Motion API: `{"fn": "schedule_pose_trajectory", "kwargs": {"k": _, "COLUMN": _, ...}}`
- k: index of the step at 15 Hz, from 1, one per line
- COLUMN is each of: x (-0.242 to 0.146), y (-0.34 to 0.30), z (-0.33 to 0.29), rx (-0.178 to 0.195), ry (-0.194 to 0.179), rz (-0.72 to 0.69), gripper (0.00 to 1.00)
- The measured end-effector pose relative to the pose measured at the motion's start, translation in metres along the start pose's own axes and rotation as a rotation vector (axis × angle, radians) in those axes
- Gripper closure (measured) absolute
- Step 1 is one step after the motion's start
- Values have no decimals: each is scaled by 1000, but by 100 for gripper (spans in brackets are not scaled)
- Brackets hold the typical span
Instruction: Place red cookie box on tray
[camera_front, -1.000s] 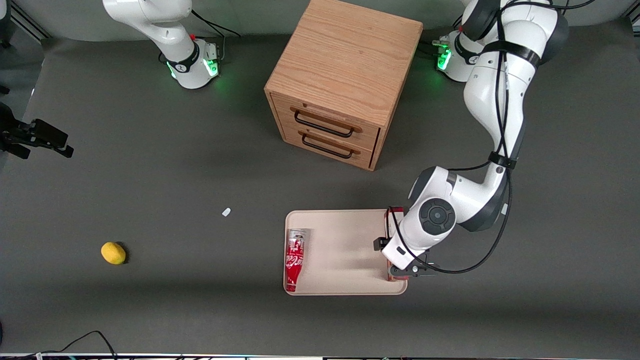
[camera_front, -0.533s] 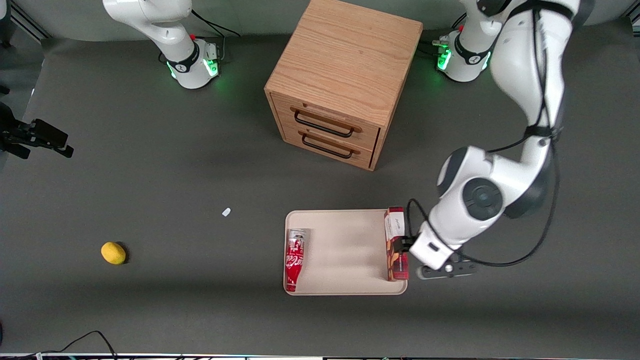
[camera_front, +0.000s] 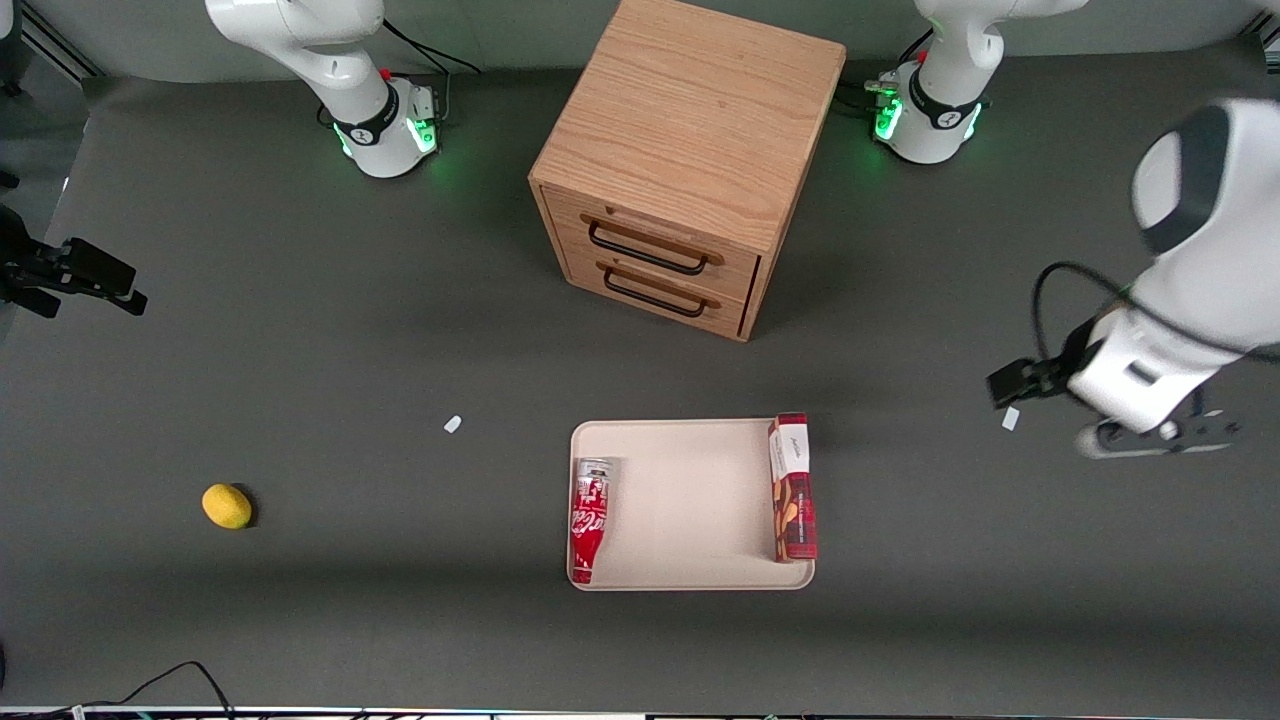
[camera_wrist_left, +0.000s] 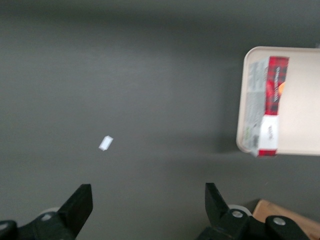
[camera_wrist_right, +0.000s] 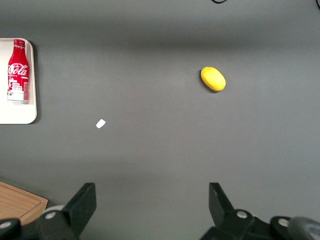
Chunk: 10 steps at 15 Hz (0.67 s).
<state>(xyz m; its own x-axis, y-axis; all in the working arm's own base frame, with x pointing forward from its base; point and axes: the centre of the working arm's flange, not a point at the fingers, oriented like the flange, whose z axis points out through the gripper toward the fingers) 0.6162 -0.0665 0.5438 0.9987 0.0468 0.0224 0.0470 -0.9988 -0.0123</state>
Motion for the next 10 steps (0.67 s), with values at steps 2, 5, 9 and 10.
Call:
{"fn": "schedule_pose_trajectory", "kwargs": {"k": 2, "x": -22, "y": -27, "z": -19, "rx": 16, "ry": 4, "rz": 14, "gripper": 0}}
{"fn": "schedule_pose_trajectory", "kwargs": {"k": 5, "x": -58, "y": -52, "z": -48, "rx": 38, "ry": -13, "rz": 38, "gripper": 0}}
{"fn": "schedule_pose_trajectory", "kwargs": {"k": 9, "x": -76, "y": -57, "z": -69, "rx": 44, "ry": 5, "rz": 95, "gripper": 0}}
{"fn": "schedule_pose_trajectory", "kwargs": {"k": 10, "x": -76, "y": -57, "z": -69, "rx": 37, "ry": 6, "rz": 108, "gripper": 0}}
